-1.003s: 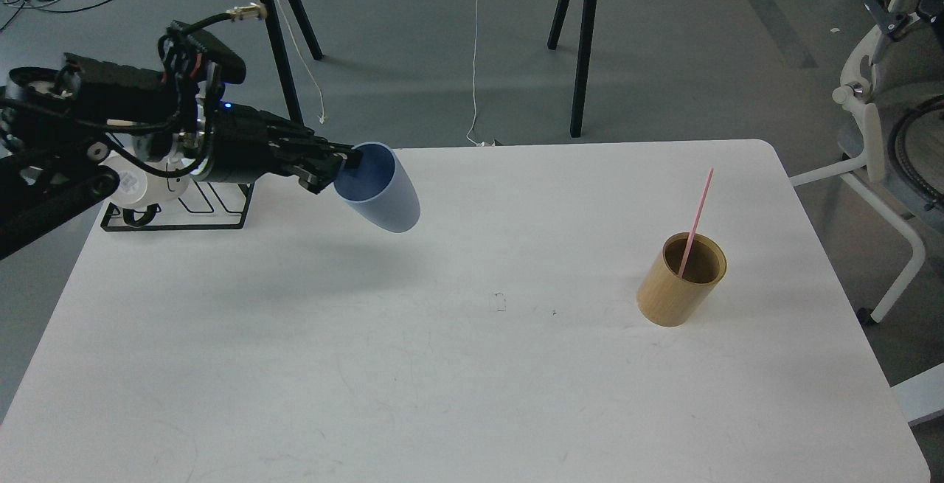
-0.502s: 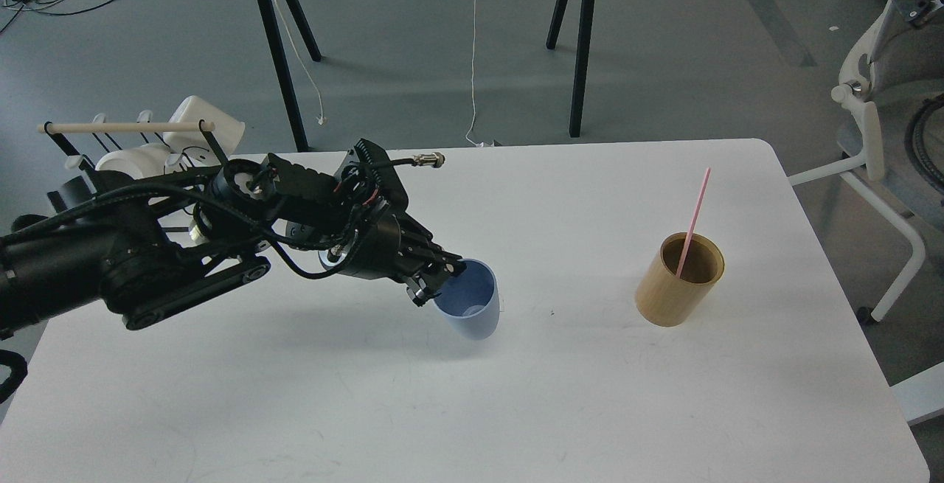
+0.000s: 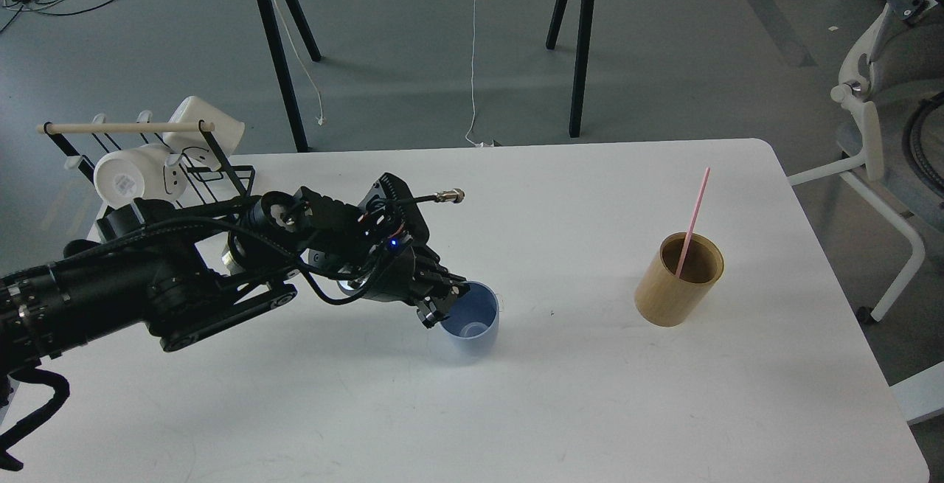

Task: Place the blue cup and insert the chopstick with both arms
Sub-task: 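Lift the blue cup with the left gripper and carry it toward table center, then release the blue cup and raise the left arm away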

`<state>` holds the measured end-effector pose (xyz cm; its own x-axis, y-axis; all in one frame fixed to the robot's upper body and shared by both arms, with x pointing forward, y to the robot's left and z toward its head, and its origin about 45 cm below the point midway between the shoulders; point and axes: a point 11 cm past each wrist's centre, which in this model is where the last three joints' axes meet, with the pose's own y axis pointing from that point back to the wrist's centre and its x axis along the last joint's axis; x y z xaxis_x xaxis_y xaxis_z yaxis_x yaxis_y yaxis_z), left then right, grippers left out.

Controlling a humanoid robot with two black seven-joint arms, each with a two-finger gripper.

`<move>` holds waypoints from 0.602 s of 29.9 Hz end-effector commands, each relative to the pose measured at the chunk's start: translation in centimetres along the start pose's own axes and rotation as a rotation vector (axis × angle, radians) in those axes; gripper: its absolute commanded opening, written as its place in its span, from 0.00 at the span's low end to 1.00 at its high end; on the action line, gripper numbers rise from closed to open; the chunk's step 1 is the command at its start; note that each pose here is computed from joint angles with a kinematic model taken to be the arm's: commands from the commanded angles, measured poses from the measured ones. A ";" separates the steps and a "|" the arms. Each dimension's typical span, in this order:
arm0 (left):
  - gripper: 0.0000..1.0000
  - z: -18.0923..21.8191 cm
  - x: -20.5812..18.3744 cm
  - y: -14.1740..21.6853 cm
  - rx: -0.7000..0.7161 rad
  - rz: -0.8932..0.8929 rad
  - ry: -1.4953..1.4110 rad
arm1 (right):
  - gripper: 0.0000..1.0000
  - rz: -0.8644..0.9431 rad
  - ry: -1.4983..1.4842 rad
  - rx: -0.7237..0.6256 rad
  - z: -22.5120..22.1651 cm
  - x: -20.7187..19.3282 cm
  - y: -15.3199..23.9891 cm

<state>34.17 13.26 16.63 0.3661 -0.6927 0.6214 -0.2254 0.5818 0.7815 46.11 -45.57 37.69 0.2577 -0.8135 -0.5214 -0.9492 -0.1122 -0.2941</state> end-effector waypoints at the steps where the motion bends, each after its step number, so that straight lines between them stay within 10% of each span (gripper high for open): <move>1: 0.14 0.0 -0.1 0.0 -0.002 0.000 0.002 | 0.99 0.003 0.000 -0.002 0.1 0.1 0.1; 5: 0.23 -0.1 0.1 0.1 0.001 0.007 0.005 | 0.99 0.006 -0.001 -0.005 0.3 0.2 0.2; 11: 0.82 -0.5 2.6 1.8 -0.038 0.108 0.053 | 0.99 0.014 0.012 -0.022 0.3 0.6 0.6; 18: 1.00 -4.7 9.6 9.6 -0.139 0.525 0.348 | 0.99 -0.030 0.176 -0.159 0.0 -0.6 2.2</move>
<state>37.77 12.50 26.13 0.4617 -0.3374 0.8203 -0.2766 0.8239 0.4946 44.80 -45.73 37.33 0.2591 -0.8674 -0.4247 -0.9591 -0.1792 -0.2190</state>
